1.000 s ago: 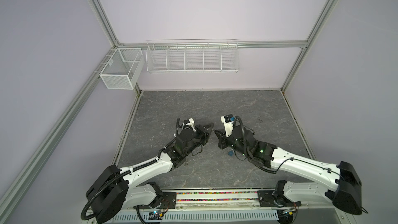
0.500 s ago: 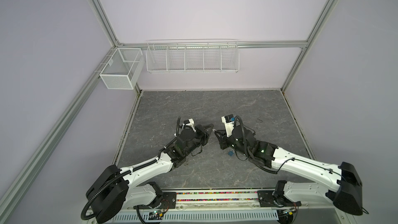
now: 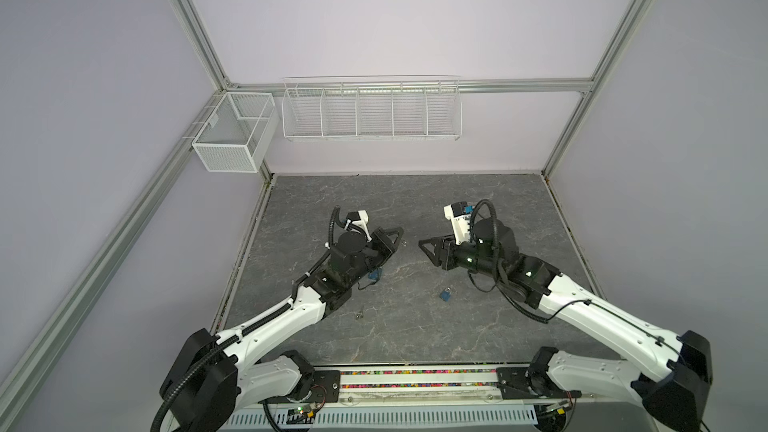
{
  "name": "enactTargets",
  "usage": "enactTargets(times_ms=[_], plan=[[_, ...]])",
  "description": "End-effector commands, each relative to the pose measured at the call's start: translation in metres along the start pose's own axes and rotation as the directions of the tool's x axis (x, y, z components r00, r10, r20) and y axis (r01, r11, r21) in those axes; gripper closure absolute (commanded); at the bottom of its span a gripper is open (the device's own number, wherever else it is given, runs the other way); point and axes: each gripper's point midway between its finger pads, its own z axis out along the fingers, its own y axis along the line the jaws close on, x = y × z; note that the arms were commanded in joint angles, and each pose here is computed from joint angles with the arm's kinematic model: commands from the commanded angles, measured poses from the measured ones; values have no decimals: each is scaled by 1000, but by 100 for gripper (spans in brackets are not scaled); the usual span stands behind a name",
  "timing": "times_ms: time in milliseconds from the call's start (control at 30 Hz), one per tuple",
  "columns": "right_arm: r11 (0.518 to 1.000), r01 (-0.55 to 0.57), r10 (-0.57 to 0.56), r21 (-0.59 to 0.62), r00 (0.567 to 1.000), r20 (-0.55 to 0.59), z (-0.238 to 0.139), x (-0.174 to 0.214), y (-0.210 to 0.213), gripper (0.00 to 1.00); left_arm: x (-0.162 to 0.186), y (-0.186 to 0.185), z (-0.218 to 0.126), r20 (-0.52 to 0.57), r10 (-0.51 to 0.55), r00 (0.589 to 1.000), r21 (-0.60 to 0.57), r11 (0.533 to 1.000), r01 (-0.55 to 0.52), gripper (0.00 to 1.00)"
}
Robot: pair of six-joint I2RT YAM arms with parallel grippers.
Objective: Unlock with the key
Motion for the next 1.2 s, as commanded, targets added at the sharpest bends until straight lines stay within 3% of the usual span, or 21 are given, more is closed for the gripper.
enactTargets(times_ms=[0,167,333,833,1167], plan=[[975,-76,57,-207,994,-98,-13,0,35,48,-1,-30,-9,-30,236,971,93,968,-232,100],[921,-114,66,-373,988,-139,-13,-10,58,52,-1,-52,-12,-36,382,923,141,917,-374,100],[917,-106,70,-384,992,-106,-9,-24,58,55,-1,-76,-16,-14,441,898,229,875,-426,100],[877,-147,111,-458,988,-106,-4,-33,61,65,3,-113,-20,12,432,902,393,827,-401,100],[861,-176,133,-477,983,-123,-1,-31,59,75,3,-119,-22,10,437,899,406,820,-403,100]])
